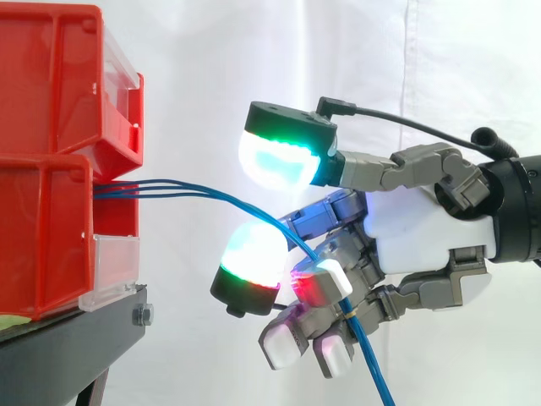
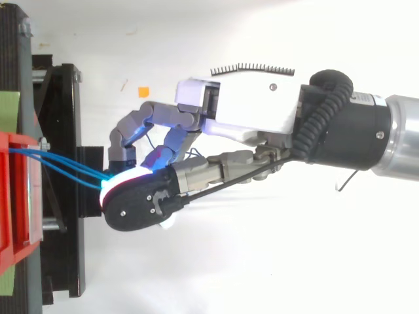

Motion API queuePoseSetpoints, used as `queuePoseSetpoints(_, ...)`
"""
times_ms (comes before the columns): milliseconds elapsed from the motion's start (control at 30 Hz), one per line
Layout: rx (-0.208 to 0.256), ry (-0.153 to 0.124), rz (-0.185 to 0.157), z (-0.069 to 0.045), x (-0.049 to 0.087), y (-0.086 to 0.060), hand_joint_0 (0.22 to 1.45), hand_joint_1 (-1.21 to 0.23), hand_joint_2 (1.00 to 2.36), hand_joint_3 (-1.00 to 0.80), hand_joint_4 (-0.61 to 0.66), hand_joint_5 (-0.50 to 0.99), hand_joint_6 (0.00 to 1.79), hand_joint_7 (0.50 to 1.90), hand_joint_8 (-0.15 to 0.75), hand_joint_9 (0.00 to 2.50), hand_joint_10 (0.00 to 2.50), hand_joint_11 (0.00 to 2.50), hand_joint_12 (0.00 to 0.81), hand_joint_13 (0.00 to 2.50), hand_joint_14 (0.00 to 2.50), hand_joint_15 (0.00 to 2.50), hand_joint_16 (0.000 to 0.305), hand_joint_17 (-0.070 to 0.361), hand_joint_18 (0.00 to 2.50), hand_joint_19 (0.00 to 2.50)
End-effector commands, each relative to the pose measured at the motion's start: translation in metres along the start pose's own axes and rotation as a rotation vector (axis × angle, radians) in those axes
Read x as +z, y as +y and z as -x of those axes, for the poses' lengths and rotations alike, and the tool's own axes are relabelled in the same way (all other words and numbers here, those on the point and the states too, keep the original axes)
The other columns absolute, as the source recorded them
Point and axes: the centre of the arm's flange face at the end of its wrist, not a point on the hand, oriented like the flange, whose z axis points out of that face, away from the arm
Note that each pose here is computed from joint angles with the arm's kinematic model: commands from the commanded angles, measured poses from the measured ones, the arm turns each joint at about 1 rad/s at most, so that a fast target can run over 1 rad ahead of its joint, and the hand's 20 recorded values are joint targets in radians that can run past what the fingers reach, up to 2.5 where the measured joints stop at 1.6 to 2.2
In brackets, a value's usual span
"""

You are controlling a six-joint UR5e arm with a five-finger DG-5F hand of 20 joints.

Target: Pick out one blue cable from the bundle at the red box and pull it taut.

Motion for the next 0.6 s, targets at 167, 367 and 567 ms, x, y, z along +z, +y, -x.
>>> queuePoseSetpoints(167,0.002,-0.001,0.001,0.0003,0.0002,0.0005,0.61,-0.53,1.02,-0.11,0.18,-0.15,0.87,0.95,0.354,1.24,0.03,0.92,0.439,0.91,0.02,0.45,0.067,0.151,0.81,0.72)
queuePoseSetpoints(367,0.002,0.001,0.001,0.0001,0.0002,0.0005,0.61,-0.69,1.02,-0.01,0.19,-0.15,0.89,0.95,0.372,1.23,0.03,0.93,0.450,0.93,0.02,0.45,0.071,0.160,0.85,0.71)
queuePoseSetpoints(567,0.000,0.002,0.001,0.0000,0.0002,0.0006,0.62,-0.71,1.02,-0.01,0.16,-0.16,0.90,0.92,0.362,1.22,0.03,0.96,0.435,0.93,0.02,0.46,0.069,0.156,0.83,0.71)
